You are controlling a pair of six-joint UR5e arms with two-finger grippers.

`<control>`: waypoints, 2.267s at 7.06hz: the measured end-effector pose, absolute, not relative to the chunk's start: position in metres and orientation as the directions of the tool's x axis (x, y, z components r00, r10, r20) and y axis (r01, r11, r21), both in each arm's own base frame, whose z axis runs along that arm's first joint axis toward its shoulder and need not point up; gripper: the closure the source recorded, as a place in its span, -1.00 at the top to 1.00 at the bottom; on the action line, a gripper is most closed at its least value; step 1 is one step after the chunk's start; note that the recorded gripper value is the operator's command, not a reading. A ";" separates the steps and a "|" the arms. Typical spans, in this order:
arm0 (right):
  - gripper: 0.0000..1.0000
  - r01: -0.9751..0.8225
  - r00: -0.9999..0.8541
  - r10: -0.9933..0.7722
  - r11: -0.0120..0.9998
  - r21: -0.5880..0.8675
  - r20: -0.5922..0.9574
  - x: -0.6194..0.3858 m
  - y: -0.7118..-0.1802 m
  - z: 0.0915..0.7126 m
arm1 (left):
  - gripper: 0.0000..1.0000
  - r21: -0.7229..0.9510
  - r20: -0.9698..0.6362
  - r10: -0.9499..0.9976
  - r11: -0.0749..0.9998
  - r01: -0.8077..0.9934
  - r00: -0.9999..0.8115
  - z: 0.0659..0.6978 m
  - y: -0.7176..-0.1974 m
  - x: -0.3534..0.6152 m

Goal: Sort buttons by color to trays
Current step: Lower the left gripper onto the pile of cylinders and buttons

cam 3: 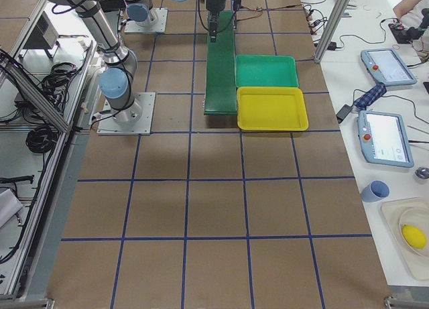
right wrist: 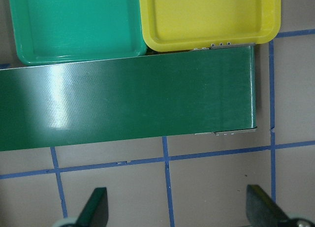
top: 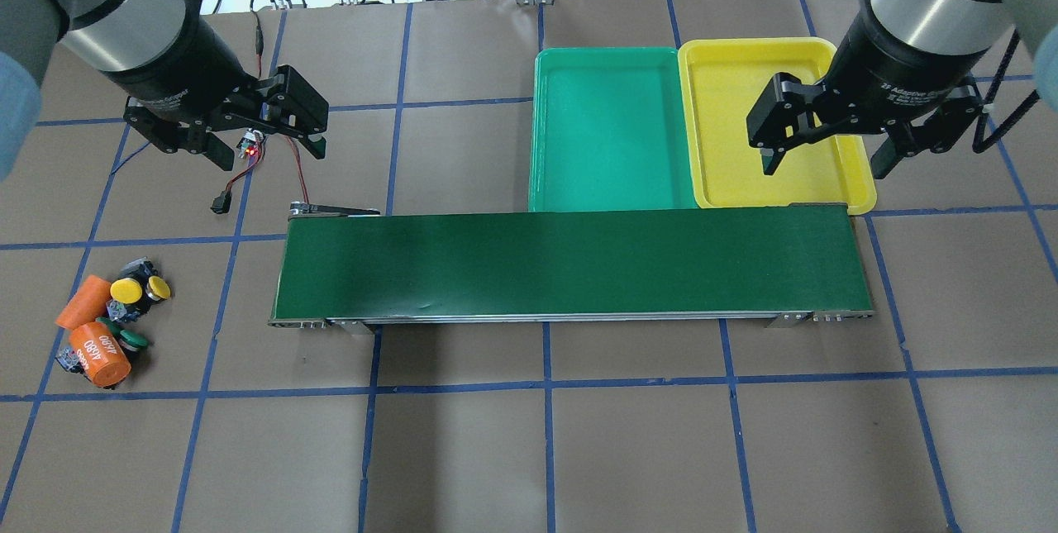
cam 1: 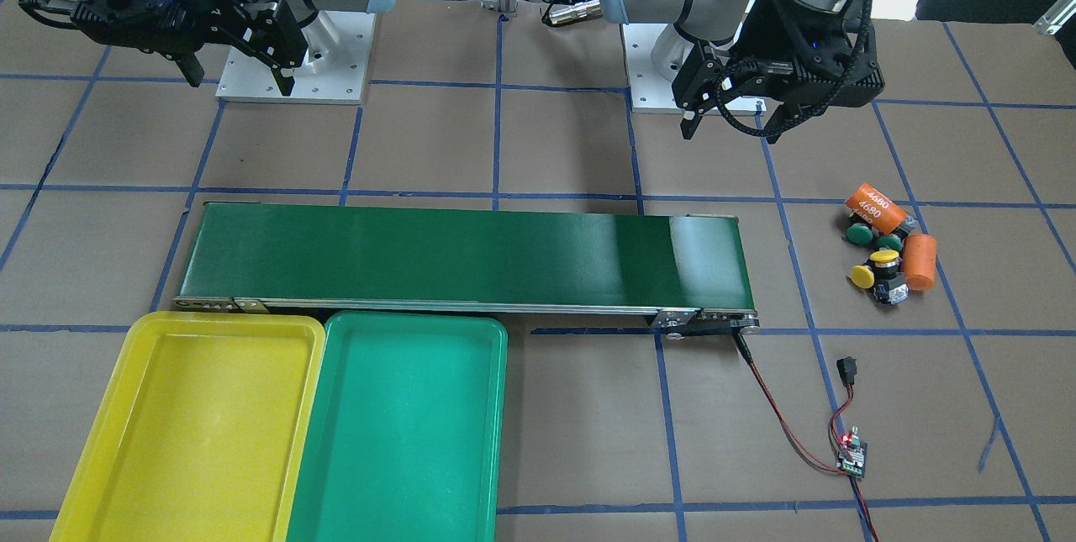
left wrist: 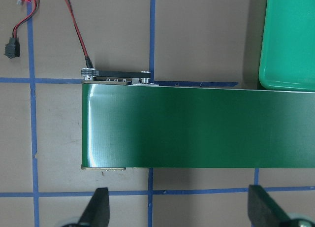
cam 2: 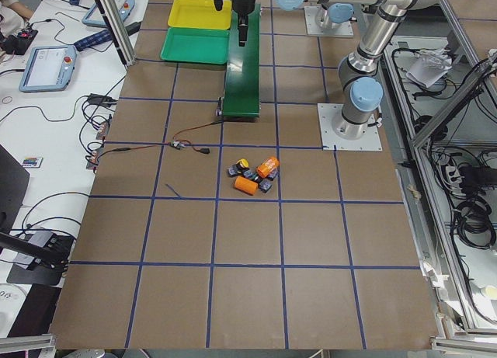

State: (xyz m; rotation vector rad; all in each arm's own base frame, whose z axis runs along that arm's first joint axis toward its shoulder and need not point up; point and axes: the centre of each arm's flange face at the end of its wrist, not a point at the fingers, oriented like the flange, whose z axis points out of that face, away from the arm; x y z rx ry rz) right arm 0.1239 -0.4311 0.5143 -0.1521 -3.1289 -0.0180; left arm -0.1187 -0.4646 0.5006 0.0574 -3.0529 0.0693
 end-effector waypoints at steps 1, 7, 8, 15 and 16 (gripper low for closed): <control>1.00 0.097 -0.995 0.097 0.995 0.012 0.010 0.124 -0.431 0.514 | 1.00 -0.044 0.088 -0.035 0.998 -0.039 -0.996 0.501 -0.464 -0.119; 1.00 0.098 -0.995 0.098 0.995 0.007 0.008 0.124 -0.431 0.515 | 1.00 -0.017 0.043 -0.057 0.998 -0.058 -0.997 0.491 -0.461 -0.053; 1.00 0.098 -0.995 0.098 0.995 0.003 0.008 0.124 -0.431 0.515 | 1.00 0.011 0.033 -0.112 0.994 -0.112 -0.993 0.480 -0.462 -0.017; 1.00 0.096 -0.995 0.096 0.995 -0.002 0.010 0.124 -0.427 0.518 | 1.00 0.168 -0.006 -0.458 0.876 -0.453 -0.889 0.286 -0.402 0.184; 1.00 0.096 -0.995 0.096 0.995 -0.003 0.010 0.124 -0.427 0.518 | 1.00 0.187 -0.005 -0.481 0.861 -0.474 -0.876 0.268 -0.398 0.194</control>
